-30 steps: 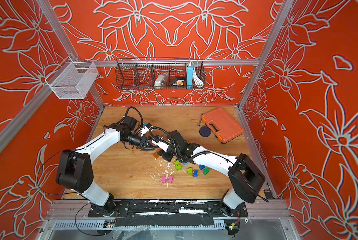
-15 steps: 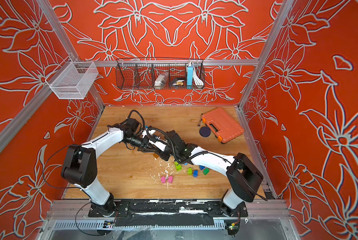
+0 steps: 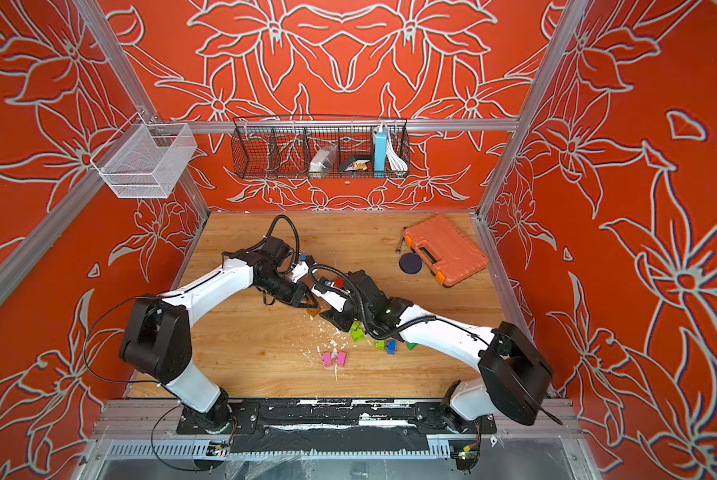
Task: Assemble the letter h with lego
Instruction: Pick up the lego brick from the center of the board, then assemble the lego brick with the lego brick.
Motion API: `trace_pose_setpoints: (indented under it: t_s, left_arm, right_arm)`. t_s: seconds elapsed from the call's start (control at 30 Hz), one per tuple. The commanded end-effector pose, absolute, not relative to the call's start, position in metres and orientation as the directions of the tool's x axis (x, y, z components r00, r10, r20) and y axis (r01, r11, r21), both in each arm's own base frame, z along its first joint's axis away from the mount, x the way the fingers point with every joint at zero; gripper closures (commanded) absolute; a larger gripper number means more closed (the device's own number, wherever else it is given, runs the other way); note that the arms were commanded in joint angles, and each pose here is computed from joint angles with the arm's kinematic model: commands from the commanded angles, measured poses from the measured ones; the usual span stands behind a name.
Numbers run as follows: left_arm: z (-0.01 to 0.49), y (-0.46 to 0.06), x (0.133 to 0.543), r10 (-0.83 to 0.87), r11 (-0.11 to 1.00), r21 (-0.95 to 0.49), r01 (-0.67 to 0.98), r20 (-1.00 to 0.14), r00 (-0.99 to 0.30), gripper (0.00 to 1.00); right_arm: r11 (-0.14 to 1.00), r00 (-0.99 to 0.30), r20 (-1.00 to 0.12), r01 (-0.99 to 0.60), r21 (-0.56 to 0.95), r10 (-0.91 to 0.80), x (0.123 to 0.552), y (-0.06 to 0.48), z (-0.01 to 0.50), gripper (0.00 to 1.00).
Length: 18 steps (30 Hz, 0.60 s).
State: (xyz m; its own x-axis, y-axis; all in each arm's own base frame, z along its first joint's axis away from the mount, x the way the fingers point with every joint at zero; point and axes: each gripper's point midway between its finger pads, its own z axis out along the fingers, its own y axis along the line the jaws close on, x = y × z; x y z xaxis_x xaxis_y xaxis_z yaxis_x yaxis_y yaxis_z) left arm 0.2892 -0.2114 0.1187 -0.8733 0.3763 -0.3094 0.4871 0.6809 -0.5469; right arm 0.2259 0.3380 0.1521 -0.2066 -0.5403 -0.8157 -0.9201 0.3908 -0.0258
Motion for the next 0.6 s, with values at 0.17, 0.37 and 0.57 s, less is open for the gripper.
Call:
trace_pose_setpoints:
  t_s: [0.17,0.37,0.57]
  left_arm:
    - [0.081,-0.197,0.311,0.533,0.756,-0.233,0.611,-0.321,-0.783,0.7]
    - [0.071,-0.198,0.311,0.569,0.743,-0.221,0.631,-0.288,-0.77,0.7]
    - [0.054,-0.197,0.314,0.62,0.735,-0.142,0.663,-0.257,-0.741,0.69]
  right_arm:
    - [0.574,-0.392,-0.812,-0.814,0.087,-0.432,0.233,0.289,0.147,0.43]
    - [0.588,-0.383,-0.821,-0.806,0.073,-0.423,0.233,0.279,0.15,0.41]
    - [0.562,-0.365,-0.827,-0.824,0.073,-0.428,0.23,0.283,0.151,0.26]
